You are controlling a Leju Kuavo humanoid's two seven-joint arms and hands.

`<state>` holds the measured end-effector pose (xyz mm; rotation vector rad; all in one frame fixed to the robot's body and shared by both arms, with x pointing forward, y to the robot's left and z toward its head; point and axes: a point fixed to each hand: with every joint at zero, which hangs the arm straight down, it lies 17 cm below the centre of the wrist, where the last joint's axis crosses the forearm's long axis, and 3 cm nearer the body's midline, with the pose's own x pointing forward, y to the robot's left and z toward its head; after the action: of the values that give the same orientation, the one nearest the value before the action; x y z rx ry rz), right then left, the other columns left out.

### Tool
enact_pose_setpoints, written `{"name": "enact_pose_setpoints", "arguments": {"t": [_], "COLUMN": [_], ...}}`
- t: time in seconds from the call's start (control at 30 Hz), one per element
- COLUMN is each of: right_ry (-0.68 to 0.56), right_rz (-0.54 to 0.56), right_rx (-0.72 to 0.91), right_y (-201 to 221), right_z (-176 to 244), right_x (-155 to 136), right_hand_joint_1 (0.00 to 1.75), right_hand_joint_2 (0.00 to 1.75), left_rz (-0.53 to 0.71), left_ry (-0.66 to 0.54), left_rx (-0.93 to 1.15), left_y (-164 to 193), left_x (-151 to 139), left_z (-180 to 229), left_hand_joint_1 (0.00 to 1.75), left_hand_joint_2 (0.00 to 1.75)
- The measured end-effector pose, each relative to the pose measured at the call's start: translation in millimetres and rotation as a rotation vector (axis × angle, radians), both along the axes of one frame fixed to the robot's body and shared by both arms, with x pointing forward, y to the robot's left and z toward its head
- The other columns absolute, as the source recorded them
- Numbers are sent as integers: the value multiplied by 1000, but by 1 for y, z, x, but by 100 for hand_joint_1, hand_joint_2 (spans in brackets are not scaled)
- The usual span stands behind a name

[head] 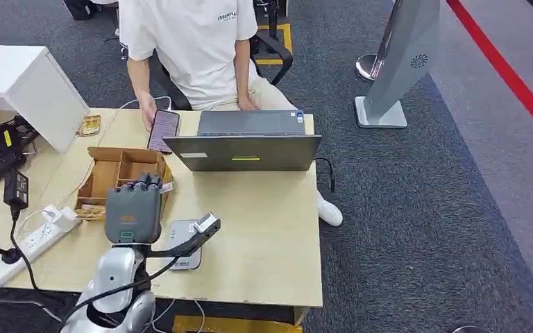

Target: Pass the card to the sensor for recognition and then transmit it.

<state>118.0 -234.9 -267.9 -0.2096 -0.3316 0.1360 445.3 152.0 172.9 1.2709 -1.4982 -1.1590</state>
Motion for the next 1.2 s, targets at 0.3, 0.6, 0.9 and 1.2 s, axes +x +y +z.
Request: {"name": "enact_pose_setpoints", "arguments": {"t": [0.3,0.6,0.9,1.2], "right_ry": [-2,-2,1,10], "right_rz": [9,2,-16,-20], "right_rx": [1,3,5,2], "right_y": [1,0,0,-2], "right_z": [0,0,0,-1], "right_x": [1,1,0,-1], "right_hand_joint_1": [0,0,0,0], "right_hand_joint_2": [0,0,0,0], "left_rz": [3,-80,-169,-180], "left_ry": [50,190,339,496], "left_rx": [21,31,40,75], "left_y": [14,-18,-59,-72], "left_x": [1,-13,-43,-61], "left_z": [-31,-88,-140,-182], "left_hand_joint_1": [175,175,175,175], "left_hand_joint_2": [175,175,175,175]}}
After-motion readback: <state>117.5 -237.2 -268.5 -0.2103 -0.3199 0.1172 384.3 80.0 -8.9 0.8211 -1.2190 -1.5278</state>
